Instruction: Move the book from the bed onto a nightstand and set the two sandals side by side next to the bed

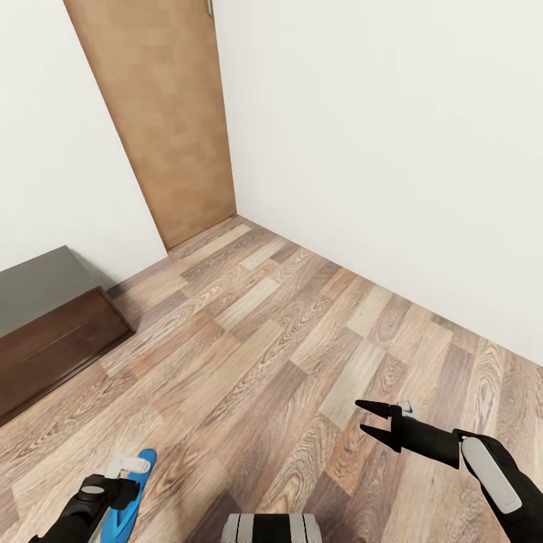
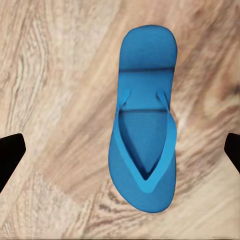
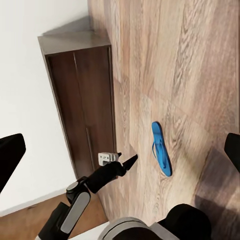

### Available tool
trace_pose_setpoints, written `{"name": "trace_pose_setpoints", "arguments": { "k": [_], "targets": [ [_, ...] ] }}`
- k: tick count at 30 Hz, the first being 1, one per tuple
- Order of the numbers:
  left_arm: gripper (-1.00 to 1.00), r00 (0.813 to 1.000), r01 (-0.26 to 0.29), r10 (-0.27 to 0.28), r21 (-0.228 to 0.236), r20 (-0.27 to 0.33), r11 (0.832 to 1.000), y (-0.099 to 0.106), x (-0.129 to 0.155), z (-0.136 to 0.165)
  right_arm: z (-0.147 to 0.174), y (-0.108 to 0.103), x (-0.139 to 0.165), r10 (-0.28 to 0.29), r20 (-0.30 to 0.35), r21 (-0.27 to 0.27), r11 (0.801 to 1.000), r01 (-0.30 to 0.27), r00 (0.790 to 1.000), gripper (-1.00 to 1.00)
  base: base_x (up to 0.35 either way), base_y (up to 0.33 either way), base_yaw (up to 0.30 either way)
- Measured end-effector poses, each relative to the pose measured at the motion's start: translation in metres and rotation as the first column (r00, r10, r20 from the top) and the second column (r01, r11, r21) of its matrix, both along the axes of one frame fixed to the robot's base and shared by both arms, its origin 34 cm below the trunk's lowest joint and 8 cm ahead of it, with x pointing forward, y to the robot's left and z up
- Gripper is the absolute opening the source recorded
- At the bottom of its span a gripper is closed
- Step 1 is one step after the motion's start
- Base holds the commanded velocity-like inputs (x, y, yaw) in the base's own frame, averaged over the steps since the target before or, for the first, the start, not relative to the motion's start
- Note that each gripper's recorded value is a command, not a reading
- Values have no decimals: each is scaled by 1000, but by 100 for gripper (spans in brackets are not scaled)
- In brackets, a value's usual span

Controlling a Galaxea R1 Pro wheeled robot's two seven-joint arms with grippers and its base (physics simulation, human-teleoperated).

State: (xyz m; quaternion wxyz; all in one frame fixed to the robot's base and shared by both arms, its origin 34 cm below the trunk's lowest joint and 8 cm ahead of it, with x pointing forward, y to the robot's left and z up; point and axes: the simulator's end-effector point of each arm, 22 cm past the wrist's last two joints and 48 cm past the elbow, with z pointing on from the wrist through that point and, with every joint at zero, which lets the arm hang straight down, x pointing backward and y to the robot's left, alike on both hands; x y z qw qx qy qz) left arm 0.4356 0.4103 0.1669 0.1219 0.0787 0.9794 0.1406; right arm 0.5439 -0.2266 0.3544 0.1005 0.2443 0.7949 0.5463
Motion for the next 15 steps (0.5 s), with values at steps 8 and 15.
{"name": "trace_pose_setpoints", "arguments": {
  "k": [8, 15],
  "targets": [
    [100, 1000, -7, 7, -26, -25, 1000, -12, -7, -10, -13, -2, -5, -9, -31, 3, 1000, 9, 999, 100, 0, 0, 0],
    [100, 999, -27, 26, -75, -23, 997, -41, 0, -10, -14, -1, -5, -6, -32, 3, 1000, 6, 999, 100, 0, 0, 0]
  ]
}}
